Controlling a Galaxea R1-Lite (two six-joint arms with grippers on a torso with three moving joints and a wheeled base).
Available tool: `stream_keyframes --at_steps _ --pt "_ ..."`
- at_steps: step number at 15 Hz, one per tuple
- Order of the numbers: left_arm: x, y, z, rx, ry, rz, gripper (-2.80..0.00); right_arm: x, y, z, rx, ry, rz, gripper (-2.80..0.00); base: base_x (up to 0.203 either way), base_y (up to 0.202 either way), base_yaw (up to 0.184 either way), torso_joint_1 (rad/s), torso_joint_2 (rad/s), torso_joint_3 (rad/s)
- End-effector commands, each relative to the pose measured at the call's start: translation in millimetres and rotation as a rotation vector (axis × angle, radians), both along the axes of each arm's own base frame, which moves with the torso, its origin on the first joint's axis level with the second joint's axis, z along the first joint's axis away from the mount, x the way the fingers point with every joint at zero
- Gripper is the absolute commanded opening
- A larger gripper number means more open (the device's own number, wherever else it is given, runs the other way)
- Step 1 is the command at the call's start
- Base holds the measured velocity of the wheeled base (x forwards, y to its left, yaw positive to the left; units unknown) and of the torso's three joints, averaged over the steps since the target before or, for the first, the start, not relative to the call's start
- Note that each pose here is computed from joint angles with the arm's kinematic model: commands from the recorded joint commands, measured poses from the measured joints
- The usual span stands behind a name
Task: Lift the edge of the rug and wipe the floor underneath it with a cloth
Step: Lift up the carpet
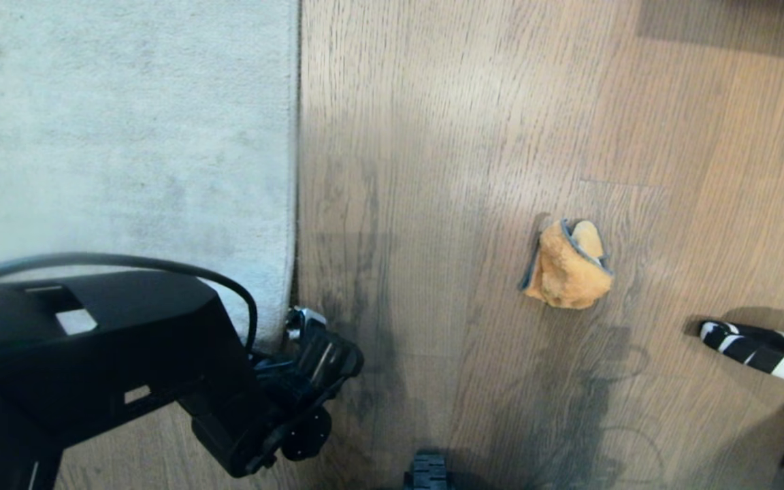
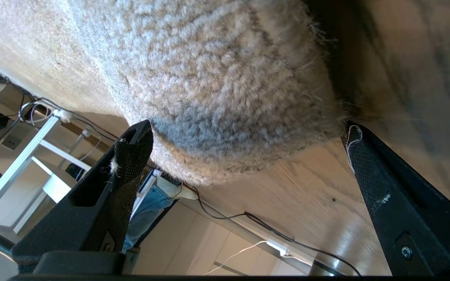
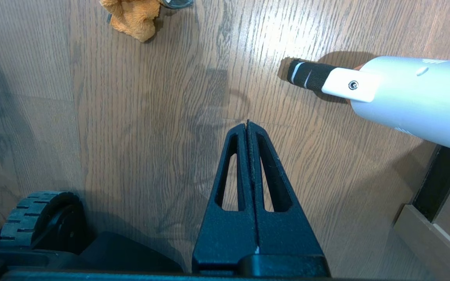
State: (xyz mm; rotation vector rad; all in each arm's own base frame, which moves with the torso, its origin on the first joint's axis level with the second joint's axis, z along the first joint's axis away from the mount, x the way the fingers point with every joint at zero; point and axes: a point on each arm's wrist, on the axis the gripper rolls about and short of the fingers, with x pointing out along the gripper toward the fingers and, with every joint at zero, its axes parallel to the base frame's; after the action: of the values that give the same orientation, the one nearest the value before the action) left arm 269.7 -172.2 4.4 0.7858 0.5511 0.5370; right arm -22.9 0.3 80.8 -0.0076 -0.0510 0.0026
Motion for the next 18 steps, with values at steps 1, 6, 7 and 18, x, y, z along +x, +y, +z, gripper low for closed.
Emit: stream_keyframes --at_steps 1,6,7,18 --pt "0 4 5 -0.001 -0.011 0.014 0.0 0 0 0 0.0 -0.001 0.0 -2.8 0.0 0.0 0.0 0.0 0.0 0.0" --pt "-5 18 13 0.003 -0.009 0.04 0.0 0 0 0 0.0 -0.001 0.0 -2.8 0.0 0.0 0.0 0.0 0.0 0.0" --pt "-5 21 15 0.002 -0.011 0.047 0.0 0 0 0 0.0 -0.001 0.0 -2.8 0.0 0.0 0.0 0.0 0.0 0.0" --pt "-9 40 29 -0.005 -0.025 0.093 0.0 0 0 0 0.0 -0.001 0.0 -2.8 0.0 0.0 0.0 0.0 0.0 0.0"
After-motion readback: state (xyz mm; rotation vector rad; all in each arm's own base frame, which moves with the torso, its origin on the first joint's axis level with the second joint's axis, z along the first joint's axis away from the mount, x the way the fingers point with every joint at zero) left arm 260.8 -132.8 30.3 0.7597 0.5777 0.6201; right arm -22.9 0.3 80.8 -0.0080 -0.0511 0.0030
